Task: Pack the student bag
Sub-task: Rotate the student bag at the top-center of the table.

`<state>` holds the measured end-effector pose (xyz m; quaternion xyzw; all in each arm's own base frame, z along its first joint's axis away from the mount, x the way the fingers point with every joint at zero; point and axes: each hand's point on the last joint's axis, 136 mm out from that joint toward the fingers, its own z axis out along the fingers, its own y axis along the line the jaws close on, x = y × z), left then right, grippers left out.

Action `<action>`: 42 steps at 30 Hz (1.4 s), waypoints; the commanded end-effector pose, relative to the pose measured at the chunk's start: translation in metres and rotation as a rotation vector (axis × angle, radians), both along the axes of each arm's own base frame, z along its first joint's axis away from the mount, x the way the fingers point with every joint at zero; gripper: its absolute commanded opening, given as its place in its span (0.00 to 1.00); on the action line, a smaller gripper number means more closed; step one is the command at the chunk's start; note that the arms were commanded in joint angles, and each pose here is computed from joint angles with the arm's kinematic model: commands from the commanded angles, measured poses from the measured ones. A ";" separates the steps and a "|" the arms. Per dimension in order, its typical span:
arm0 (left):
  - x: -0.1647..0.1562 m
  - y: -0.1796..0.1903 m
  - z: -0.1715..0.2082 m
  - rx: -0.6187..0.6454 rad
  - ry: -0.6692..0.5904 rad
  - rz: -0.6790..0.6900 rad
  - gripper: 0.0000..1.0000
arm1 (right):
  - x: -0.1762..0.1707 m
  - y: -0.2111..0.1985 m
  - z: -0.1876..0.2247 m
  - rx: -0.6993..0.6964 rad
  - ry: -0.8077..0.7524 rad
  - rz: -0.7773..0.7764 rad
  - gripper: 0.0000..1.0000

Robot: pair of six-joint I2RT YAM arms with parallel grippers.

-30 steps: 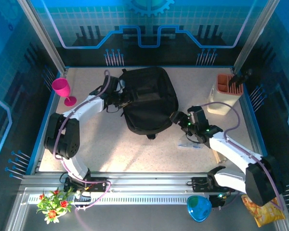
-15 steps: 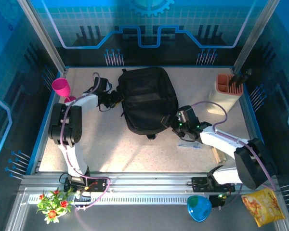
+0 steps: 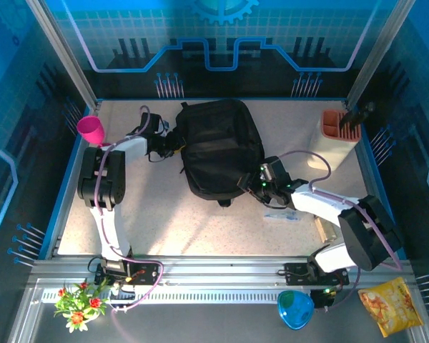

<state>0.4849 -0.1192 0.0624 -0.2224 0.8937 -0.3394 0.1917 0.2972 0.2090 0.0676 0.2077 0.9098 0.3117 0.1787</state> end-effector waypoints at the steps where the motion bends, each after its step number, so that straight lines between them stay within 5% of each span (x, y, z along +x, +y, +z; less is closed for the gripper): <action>1: -0.002 -0.007 0.001 -0.026 -0.002 -0.046 0.23 | 0.016 0.000 0.006 -0.023 -0.038 0.012 0.48; 14: -0.002 0.000 -0.009 0.042 -0.003 -0.059 0.34 | 0.029 -0.010 0.002 -0.054 -0.047 0.003 0.45; 20: -0.002 -0.018 -0.005 -0.072 -0.010 -0.110 0.24 | 0.035 -0.009 -0.001 -0.054 -0.046 0.006 0.42; 26: -0.008 -0.017 0.013 -0.076 -0.040 -0.103 0.01 | 0.062 -0.016 0.001 -0.089 -0.090 0.005 0.38; 34: -0.052 -0.014 0.055 -0.103 -0.079 -0.034 0.00 | 0.140 -0.022 0.017 -0.168 -0.201 0.038 0.36; 42: -0.108 -0.045 0.042 -0.104 -0.015 -0.029 0.00 | 0.180 -0.042 0.036 -0.296 -0.260 0.062 0.47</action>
